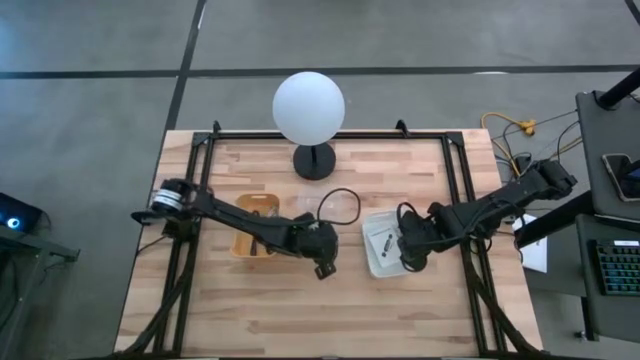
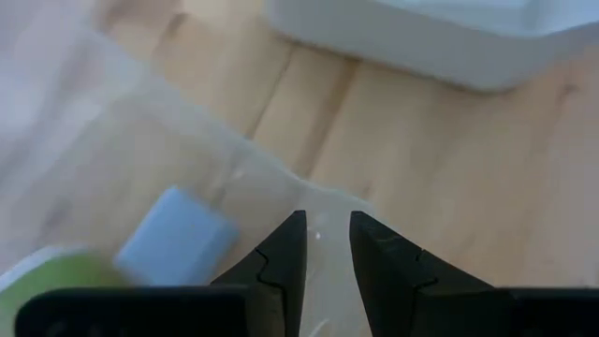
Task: Pick and place items into bin
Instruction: Adjust the bins, then return to Home Position
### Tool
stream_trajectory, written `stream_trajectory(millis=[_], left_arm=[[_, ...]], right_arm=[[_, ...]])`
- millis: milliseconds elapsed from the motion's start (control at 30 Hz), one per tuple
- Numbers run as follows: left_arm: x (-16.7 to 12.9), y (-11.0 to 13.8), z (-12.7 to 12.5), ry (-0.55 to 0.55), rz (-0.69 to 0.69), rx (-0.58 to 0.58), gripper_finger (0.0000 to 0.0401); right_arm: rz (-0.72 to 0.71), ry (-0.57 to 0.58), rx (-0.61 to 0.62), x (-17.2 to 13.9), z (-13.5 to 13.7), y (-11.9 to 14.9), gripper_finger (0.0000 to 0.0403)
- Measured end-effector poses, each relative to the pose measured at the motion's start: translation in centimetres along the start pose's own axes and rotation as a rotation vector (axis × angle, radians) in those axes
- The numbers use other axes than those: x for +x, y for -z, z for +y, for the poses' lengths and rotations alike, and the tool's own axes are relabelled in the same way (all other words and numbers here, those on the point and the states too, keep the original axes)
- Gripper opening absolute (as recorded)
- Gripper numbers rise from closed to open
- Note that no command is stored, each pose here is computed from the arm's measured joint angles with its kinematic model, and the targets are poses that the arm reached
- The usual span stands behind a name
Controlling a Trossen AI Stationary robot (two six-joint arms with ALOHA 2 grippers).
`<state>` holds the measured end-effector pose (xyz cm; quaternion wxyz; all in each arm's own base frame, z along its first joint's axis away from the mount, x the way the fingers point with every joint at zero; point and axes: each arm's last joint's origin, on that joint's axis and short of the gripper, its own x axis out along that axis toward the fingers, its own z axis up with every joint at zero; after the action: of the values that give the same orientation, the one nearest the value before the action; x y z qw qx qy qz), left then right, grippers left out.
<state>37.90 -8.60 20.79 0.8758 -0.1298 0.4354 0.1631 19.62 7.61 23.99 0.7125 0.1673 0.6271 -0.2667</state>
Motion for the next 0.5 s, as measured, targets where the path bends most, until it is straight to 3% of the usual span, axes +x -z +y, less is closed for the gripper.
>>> stream_trajectory(millis=[300, 500], left_arm=[[0.8, -1.2, -1.6, 0.132, -0.059, -0.031, 0.007], [-1.4, -2.1, -2.0, 0.044, -0.114, -0.018, 0.007]], right_arm=[[-0.004, -0.008, -0.003, 0.0, 0.0, 0.0, 0.0009], [-0.022, 0.005, -0.02, 0.1, 0.0, 0.0, 0.0009]])
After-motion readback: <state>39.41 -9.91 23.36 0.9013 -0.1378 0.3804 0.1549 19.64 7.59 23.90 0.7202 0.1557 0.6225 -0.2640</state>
